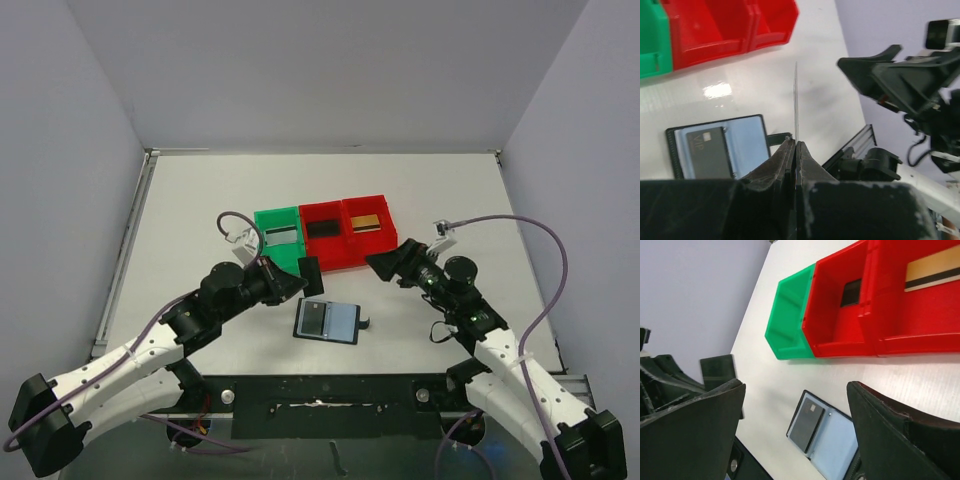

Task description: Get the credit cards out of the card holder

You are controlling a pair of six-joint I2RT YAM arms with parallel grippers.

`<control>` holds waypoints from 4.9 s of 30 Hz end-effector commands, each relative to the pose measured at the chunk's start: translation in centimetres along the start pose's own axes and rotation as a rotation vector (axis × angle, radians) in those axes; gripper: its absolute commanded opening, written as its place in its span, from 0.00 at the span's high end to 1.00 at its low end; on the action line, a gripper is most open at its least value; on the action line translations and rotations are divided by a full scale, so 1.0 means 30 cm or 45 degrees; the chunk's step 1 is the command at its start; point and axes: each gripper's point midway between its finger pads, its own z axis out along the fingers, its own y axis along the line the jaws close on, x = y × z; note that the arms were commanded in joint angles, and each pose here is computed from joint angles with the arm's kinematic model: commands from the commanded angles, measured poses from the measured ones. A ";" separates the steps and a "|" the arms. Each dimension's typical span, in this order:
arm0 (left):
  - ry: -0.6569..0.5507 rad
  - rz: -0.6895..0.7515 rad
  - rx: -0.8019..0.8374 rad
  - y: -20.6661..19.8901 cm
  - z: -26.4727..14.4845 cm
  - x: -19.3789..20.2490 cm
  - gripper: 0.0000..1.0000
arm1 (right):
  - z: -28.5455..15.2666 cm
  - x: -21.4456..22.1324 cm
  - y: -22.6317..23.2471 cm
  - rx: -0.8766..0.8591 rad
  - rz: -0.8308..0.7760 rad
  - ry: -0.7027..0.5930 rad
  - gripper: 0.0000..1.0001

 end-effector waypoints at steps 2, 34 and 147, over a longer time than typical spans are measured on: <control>-0.055 0.005 0.356 -0.203 -0.021 -0.063 1.00 | -0.053 -0.033 0.019 -0.210 0.111 -0.036 0.14; 0.143 -0.054 0.713 -0.319 -0.030 -0.028 1.00 | -0.037 0.079 0.331 -0.671 0.095 0.259 0.24; -0.342 0.395 -0.767 0.455 -0.279 -0.517 0.16 | 0.739 -0.011 -0.166 -0.101 -2.202 0.708 0.98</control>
